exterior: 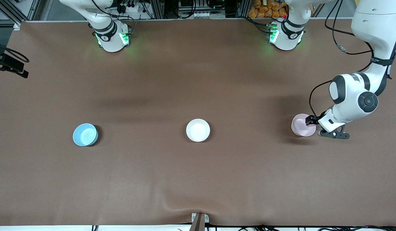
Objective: Stack pink and blue bowls on white bowl
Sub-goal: 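Grasp the pink bowl with the left gripper while the right gripper reaches the blue bowl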
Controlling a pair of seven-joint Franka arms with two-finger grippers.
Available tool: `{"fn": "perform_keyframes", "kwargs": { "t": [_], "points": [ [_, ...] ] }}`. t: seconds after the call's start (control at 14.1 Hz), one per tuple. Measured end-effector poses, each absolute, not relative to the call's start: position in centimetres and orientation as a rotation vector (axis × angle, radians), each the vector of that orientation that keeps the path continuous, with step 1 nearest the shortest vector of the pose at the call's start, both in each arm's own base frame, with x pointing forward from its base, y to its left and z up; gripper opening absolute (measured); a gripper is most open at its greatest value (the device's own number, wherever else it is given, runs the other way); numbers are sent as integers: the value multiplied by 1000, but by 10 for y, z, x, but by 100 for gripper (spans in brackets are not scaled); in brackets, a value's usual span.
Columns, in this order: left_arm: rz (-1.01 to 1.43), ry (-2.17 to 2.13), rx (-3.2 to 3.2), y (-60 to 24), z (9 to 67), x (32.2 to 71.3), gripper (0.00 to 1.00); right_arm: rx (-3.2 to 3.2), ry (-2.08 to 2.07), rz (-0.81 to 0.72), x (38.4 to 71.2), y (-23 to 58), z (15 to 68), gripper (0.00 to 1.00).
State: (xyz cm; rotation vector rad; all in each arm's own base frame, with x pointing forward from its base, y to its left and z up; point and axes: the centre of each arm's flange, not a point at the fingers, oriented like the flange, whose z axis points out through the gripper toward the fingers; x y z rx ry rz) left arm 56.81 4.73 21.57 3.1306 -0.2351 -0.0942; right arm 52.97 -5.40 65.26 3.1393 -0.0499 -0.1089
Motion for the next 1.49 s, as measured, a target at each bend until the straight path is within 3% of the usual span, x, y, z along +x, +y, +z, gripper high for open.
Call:
{"fn": "perform_keyframes", "kwargs": {
  "t": [0.21, 0.5, 0.71, 1.07, 1.49],
  "points": [
    [-92, -232, 3131, 48, 216, 569, 42, 3139, -52, -114, 531, -55, 651, 100],
    [-92, -228, 3131, 50, 216, 568, 31, 3140, -61, -158, 539, -59, 636, 100],
    [-85, -230, 3131, 49, 218, 570, 2, 3138, -58, -235, 562, -60, 599, 100],
    [-43, -210, 3119, 45, 239, 580, 2, 3135, -50, -317, 611, -63, 522, 100],
    [-62, -161, 3007, -7, 330, 617, 2, 3133, -99, -384, 643, -89, 437, 100]
  ]
}}
